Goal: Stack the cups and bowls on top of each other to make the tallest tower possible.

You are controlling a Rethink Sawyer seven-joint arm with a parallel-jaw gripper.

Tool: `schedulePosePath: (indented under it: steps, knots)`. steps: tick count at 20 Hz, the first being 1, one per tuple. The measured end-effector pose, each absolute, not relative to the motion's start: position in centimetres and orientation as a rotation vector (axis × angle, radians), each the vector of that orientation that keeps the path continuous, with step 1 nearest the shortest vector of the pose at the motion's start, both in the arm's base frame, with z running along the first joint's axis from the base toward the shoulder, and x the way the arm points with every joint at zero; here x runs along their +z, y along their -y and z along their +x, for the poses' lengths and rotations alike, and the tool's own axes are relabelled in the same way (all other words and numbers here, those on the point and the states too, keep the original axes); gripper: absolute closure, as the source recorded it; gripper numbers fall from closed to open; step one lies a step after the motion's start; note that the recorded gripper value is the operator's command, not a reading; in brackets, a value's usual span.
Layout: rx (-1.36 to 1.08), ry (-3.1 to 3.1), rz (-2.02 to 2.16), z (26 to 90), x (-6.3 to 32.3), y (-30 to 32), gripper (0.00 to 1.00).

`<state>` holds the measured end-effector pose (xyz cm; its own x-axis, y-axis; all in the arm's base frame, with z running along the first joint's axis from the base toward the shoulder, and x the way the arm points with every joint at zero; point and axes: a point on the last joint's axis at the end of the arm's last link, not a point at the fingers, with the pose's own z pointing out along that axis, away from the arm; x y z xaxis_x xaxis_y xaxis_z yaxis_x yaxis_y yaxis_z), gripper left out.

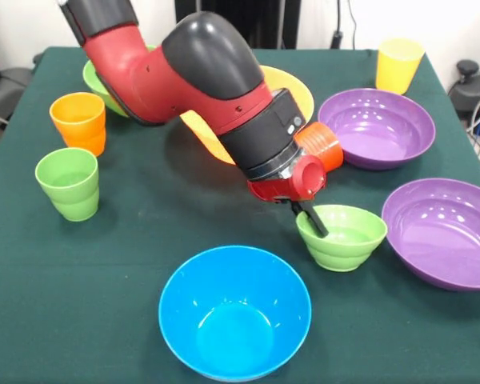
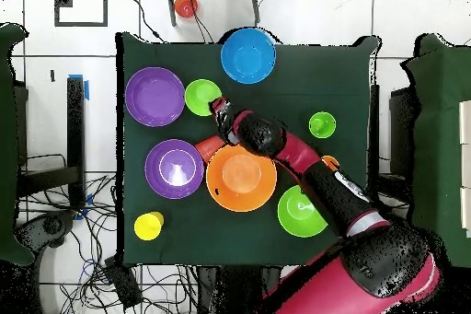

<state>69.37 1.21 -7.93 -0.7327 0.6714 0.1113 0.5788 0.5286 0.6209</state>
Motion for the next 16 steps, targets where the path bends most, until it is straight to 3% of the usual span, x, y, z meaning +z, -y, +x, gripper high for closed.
schedulePosePath:
  steps: [6, 16]
  knots:
    - [0.801, -2.641, 0.913, 71.6, -6.8, -0.2, 1.00]
    - [0.687, -2.574, 0.959, 73.7, -6.6, 6.9, 1.00]
